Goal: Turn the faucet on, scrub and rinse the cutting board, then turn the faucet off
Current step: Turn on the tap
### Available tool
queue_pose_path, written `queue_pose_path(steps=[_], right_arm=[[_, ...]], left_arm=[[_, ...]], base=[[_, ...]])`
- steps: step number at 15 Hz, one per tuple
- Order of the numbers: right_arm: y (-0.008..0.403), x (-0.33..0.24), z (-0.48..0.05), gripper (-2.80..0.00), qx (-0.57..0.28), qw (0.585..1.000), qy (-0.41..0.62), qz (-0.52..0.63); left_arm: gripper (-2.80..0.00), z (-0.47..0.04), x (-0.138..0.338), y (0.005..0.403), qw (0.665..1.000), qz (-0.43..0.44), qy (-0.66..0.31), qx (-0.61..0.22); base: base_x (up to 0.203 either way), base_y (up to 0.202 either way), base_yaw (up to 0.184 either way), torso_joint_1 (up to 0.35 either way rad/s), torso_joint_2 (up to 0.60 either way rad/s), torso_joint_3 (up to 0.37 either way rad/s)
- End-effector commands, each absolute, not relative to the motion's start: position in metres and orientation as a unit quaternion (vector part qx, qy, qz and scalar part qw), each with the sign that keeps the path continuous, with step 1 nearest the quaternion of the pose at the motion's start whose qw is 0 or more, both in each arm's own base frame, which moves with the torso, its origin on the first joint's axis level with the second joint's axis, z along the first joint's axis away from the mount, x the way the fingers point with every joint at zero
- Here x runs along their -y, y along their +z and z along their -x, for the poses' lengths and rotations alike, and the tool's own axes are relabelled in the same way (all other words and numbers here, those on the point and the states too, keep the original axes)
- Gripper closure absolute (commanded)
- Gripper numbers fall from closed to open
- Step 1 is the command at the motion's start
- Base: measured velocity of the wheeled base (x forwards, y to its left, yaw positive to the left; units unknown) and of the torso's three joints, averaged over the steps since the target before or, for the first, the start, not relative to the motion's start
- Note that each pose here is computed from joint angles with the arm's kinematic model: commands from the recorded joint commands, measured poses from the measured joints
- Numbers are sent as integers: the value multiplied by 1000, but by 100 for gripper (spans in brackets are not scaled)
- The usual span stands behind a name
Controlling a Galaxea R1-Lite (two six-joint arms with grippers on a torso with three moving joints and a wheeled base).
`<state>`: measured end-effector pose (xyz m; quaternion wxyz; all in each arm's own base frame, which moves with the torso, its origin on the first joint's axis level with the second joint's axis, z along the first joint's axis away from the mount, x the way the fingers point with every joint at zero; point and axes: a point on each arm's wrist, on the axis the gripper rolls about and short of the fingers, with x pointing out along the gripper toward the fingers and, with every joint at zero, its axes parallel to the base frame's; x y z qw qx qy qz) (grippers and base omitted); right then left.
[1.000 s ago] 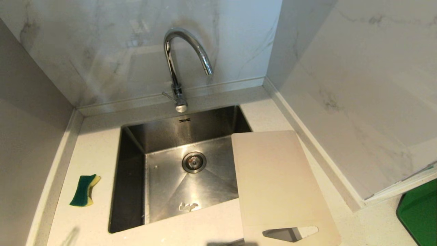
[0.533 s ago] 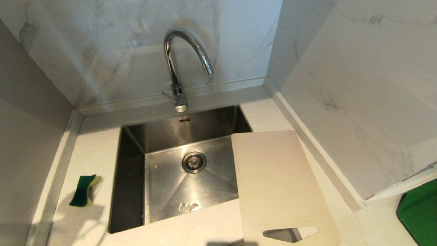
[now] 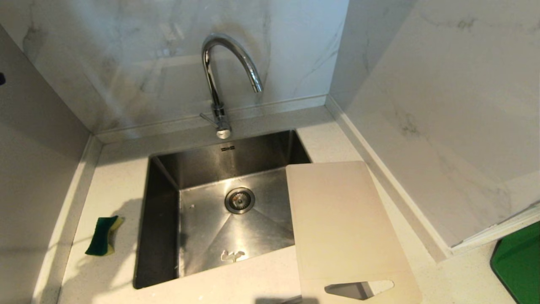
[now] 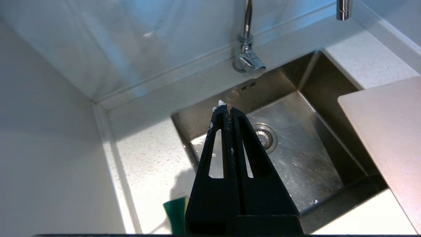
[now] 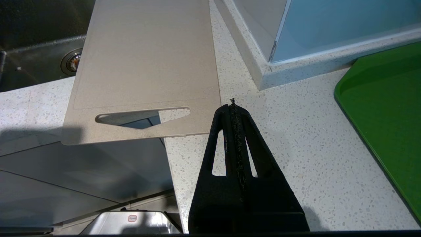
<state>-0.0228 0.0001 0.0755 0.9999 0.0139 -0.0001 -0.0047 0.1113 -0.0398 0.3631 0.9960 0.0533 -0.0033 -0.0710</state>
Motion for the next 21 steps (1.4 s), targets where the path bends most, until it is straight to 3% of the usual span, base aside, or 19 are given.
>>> queue_pose_path(steps=[1,21], right_arm=[[75,0,23,0,0,1000,-5,-14],[76,0,23,0,1,1000,-4,-7]], left_arm=[[0,-125,47,362,995,-58,-76,-10],[0,-118,35,356,995,-57,-79,-10]], base=[[0,0,0,0,0,0],[0,0,0,0,0,0]])
